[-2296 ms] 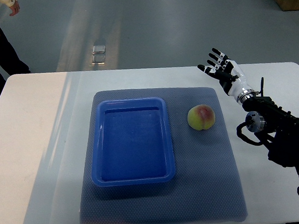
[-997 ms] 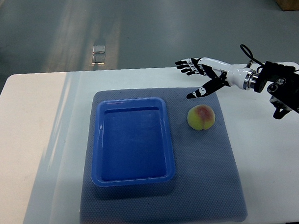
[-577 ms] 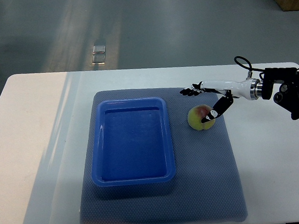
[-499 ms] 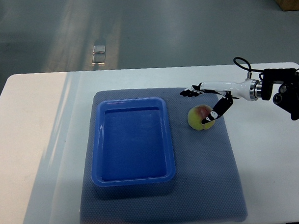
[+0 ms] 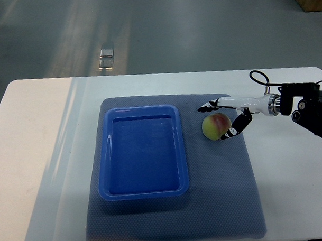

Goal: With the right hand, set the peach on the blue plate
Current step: 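Close the right hand fingers around the peach and lift it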

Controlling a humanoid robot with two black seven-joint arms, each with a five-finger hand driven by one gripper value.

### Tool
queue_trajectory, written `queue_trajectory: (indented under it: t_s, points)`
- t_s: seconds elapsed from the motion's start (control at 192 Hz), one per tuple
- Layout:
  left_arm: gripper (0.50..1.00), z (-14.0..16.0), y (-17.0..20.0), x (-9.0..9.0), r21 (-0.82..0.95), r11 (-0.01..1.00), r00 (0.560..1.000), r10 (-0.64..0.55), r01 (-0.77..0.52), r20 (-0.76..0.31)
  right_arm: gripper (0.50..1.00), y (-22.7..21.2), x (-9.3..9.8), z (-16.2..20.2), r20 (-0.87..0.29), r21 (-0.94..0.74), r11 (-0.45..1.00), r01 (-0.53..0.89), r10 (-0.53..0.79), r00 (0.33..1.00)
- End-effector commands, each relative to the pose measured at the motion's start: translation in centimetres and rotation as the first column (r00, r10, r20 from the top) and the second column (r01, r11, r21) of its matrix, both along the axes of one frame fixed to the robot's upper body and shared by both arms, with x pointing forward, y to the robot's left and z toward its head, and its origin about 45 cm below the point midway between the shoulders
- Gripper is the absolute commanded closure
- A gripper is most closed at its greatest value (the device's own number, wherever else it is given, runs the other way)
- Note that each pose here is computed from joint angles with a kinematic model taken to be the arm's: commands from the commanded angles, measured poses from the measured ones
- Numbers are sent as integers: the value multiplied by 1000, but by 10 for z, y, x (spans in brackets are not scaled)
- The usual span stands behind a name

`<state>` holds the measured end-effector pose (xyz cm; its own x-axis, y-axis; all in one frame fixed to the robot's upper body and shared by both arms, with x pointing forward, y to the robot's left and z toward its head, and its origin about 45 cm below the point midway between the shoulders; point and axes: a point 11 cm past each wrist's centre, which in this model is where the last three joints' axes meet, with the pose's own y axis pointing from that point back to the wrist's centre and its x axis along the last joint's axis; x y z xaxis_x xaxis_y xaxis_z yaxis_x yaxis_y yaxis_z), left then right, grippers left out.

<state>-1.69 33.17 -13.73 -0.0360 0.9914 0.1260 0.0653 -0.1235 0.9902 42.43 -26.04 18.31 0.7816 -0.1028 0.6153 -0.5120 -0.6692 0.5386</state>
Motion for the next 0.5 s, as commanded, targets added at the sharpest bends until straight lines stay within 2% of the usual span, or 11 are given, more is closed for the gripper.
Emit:
queue_trajectory:
  t_s: [0.0, 0.14, 0.208, 0.26, 0.306, 0.312, 0.494]
  points:
    - [500, 0, 0, 0, 0, 1000, 1000, 0, 0, 0, 685, -4, 0, -4, 8, -31, 1000, -3, 3, 1000]
    - [500, 0, 0, 0, 0, 1000, 1000, 0, 0, 0, 718, -9, 1, -5, 10, -44, 999, 7, -6, 1000]
    - [500, 0, 0, 0, 2, 1000, 1000, -1, 1, 0, 748, -11, 2, -5, 12, -48, 999, 14, -13, 1000]
    - [500, 0, 0, 0, 0, 1000, 1000, -1, 1, 0, 793, -14, 3, -5, 18, -52, 998, 23, -22, 1000]
    - [500, 0, 0, 0, 0, 1000, 1000, -1, 1, 0, 793, -14, 3, -5, 18, -52, 998, 23, -22, 1000]
    - [500, 0, 0, 0, 0, 1000, 1000, -1, 1, 0, 813, -14, 4, -4, 27, -51, 998, 26, -24, 999]
    - [500, 0, 0, 0, 0, 1000, 1000, -1, 1, 0, 834, -7, 16, 15, 71, -24, 999, 26, -25, 997]
